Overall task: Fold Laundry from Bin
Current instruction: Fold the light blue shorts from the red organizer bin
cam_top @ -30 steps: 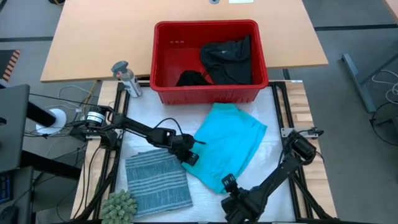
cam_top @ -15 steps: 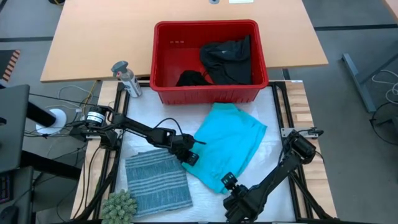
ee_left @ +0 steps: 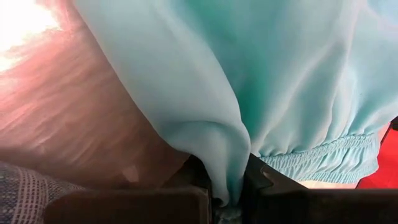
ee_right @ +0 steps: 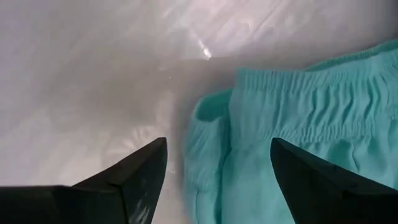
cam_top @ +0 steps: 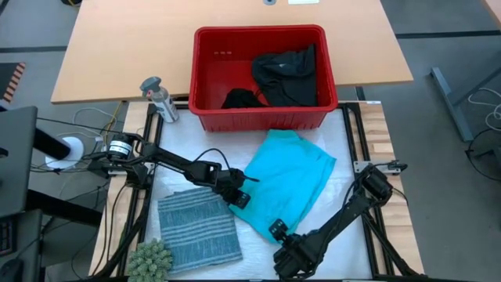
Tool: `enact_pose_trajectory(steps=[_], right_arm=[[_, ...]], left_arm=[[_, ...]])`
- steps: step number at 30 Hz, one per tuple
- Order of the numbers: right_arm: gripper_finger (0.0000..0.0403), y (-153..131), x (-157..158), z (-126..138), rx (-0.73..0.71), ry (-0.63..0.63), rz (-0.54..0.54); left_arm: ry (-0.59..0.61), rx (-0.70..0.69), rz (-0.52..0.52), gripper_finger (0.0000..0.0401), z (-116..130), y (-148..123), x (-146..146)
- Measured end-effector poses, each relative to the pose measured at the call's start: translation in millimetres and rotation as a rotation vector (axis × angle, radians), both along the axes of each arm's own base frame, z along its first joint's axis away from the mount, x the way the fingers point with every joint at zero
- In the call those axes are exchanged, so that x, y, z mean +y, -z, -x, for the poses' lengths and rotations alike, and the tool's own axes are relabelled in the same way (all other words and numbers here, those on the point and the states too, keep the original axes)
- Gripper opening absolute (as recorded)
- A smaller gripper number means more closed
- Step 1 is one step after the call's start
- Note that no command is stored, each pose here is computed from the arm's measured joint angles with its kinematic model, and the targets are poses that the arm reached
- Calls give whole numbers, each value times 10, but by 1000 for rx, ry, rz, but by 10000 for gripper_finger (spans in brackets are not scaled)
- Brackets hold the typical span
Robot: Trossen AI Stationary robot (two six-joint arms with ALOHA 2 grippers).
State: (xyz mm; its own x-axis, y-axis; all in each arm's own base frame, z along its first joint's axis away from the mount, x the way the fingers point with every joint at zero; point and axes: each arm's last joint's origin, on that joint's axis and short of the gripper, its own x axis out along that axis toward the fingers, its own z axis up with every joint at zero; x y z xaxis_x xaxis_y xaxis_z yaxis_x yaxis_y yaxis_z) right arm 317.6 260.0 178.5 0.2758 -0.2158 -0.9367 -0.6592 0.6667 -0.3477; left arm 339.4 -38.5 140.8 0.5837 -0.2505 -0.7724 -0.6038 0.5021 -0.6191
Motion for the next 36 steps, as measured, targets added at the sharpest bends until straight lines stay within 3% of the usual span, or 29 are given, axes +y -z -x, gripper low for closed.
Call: enact_pose_trajectory(steps=[7,11,14,19,25,31,36], right_arm=[[310,223,-148,-31,2,67,-19],[278,305,-213,0,20,86,-15],[213,324,-245,-5,16,157,-32],[40,331,-360,-52,-4,359,-58],[37,184,-433,-140,9,542,-88],[37,-163,-371,-231,-7,601,-144],[37,-396,-311,-263,-35,660,-199]], left_arm=[[-10,-2,-14,15,-2,-1,6],[-9,-4,-13,15,-3,-3,6],[6,-5,5,15,-4,-6,-1],[59,-10,34,15,-2,-10,-15],[108,-3,129,15,1,-22,-42],[140,15,249,15,8,-47,-76],[149,-25,265,15,22,-176,-73]])
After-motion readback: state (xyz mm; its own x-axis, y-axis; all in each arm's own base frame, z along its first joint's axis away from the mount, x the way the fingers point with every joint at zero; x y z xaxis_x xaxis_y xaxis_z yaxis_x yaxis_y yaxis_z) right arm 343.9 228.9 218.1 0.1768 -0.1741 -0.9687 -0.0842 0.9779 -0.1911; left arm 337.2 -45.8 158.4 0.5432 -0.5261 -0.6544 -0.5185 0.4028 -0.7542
